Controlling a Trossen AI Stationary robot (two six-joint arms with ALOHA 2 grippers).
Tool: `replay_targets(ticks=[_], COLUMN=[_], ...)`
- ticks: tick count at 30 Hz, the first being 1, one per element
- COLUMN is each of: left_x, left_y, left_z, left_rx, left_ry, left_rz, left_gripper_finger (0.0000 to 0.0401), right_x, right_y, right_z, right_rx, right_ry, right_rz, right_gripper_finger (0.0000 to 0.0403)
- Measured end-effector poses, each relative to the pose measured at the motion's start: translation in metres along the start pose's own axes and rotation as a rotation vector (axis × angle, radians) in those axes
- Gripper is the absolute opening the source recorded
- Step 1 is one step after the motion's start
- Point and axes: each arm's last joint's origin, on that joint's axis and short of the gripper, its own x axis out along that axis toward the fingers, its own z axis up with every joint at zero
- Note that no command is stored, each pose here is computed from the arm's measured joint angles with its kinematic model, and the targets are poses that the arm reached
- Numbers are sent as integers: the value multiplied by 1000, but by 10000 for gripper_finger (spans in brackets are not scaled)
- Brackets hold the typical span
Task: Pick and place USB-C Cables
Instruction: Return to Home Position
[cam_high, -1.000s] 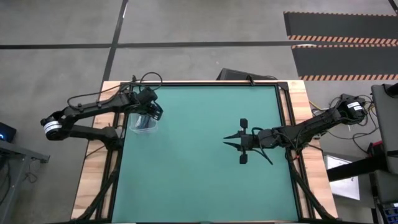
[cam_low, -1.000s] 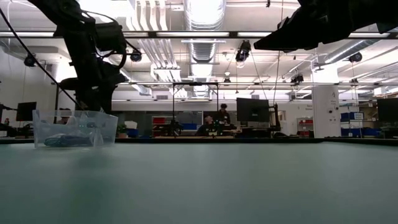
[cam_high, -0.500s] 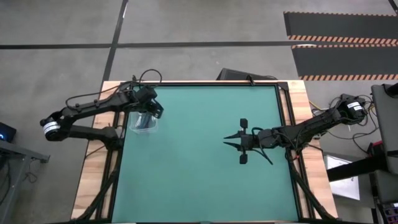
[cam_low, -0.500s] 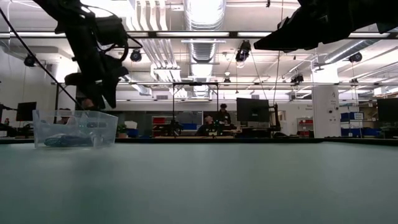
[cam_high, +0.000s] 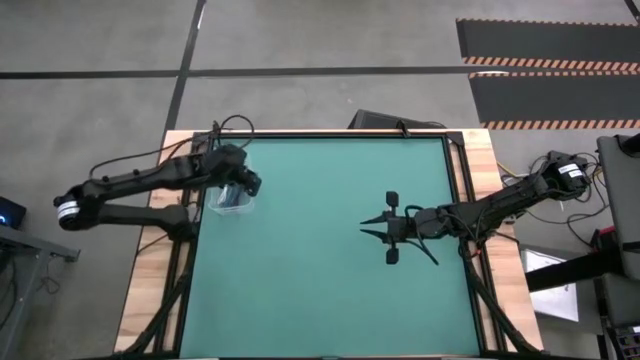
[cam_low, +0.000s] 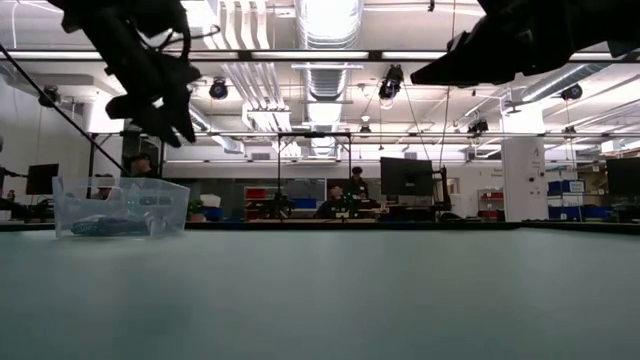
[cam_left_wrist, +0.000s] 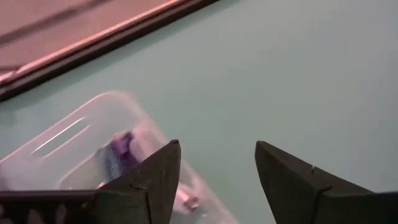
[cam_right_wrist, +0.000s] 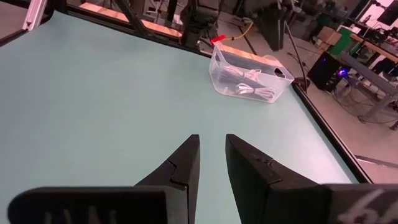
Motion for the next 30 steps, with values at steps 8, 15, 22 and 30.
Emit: replay_targets(ticks=[8, 15, 22, 30], left_x=[-19, -37, -48, -48], left_y=[-35, -60, -66, -60], left_z=[-17, -38, -47, -52], left_rx=[128, 391, 523, 534], left_ry=[-147, -157, -180, -206], left_rz=[-161, -304, -376, -395], left_gripper_finger=[191, 191, 191, 191], right_x=[0, 0, 0, -3], right_y=[0, -2, -6, -7], right_z=[-3, -9, -18, -24], right_rx=[-15, -15, -2, 4], right_ry=[9, 27, 54, 35], right_rz=[1, -9, -28, -38], right_gripper_finger=[68, 68, 68, 68])
